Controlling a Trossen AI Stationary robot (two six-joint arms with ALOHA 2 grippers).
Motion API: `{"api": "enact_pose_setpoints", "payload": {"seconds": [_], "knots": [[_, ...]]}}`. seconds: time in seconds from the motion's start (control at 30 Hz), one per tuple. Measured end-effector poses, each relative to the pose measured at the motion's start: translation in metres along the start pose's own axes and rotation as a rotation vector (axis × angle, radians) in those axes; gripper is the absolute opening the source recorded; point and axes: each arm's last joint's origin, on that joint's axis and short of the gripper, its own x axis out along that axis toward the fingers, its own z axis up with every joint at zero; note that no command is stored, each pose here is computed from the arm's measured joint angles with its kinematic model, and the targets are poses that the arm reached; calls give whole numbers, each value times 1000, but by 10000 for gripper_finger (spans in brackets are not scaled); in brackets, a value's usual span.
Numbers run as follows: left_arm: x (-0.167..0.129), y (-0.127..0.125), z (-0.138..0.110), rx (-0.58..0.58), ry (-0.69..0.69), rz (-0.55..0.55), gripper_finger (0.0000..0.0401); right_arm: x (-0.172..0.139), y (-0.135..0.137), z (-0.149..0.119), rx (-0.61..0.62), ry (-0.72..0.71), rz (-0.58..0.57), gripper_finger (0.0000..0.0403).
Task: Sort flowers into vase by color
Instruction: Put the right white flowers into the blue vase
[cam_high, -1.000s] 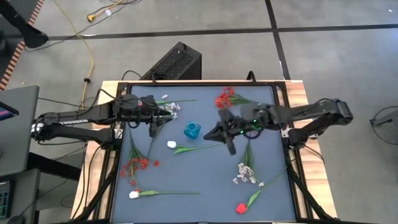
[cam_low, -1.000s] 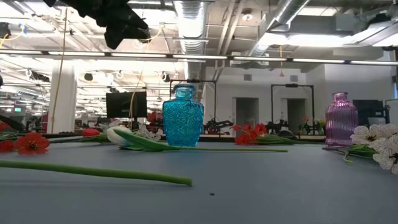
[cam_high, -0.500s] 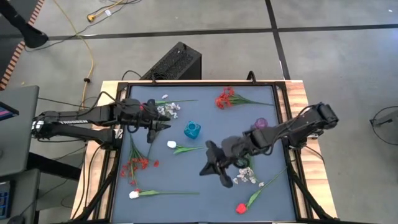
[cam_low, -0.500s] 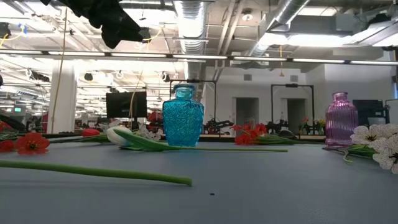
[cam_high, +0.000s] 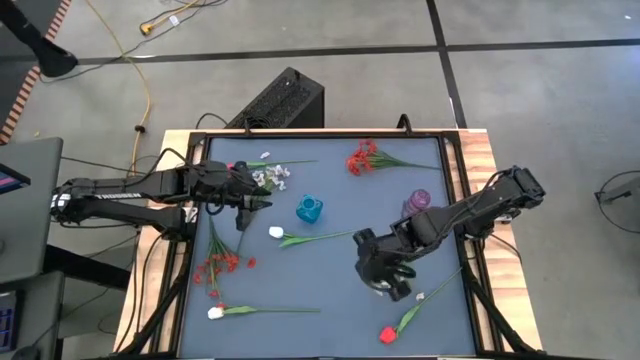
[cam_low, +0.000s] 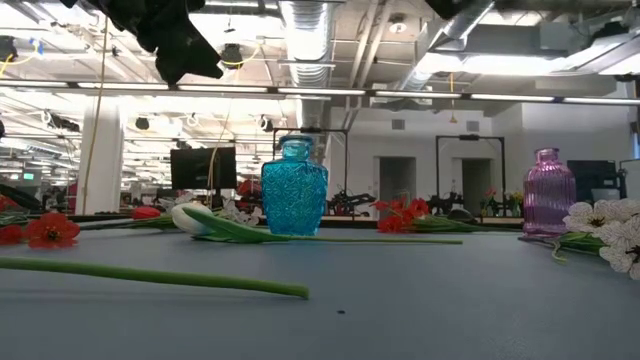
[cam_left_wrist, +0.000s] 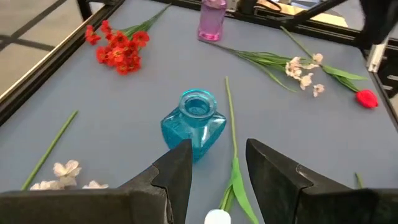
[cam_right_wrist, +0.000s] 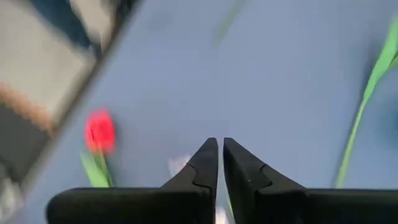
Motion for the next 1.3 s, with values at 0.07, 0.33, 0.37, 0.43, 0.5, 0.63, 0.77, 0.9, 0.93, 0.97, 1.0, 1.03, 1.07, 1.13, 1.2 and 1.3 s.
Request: {"api": "enact_pose_setpoints", "payload": {"seconds": [0.07,0.33,0.37,0.43,0.5,0.63,0.77,0.9,0.93,0.97,1.0,1.03,1.07,1.13,1.2,1.3], "knots": [[0,1,0,-30,2,23,139,2,1,-13,-102,120,22,75],[0,4,-1,-134,-19,131,139,29,-1,-57,-449,390,85,155],[0,4,-1,-147,-23,146,139,33,-1,-63,-473,415,97,166],[0,5,-1,-164,-28,177,139,42,-4,-75,-517,470,96,184],[-1,6,-1,-177,-32,200,139,50,-6,-87,-564,526,89,200],[-1,7,-1,-188,-42,232,139,62,-14,-109,-613,611,89,221],[-1,7,-1,-204,-47,242,139,75,-24,-126,-660,666,20,227],[-1,8,-1,-210,-50,250,139,82,-34,-135,-633,661,-39,226],[-1,8,-1,-210,-51,254,139,83,-36,-137,-625,662,-39,226],[-1,8,-1,-210,-51,255,139,85,-37,-140,-619,660,-40,226],[-1,8,-1,-210,-51,255,139,87,-38,-143,-617,659,-37,226],[-1,8,-1,-210,-51,255,139,88,-39,-145,-623,658,-35,226],[-1,8,-1,-210,-51,255,139,90,-40,-147,-634,655,-30,225],[-1,8,-1,-210,-51,255,139,92,-40,-149,-657,636,-22,224],[-1,8,-1,-210,-49,255,139,95,-39,-149,-671,604,-12,217],[-1,7,-2,-210,-40,241,139,99,-36,-141,-693,537,-43,194]]}}
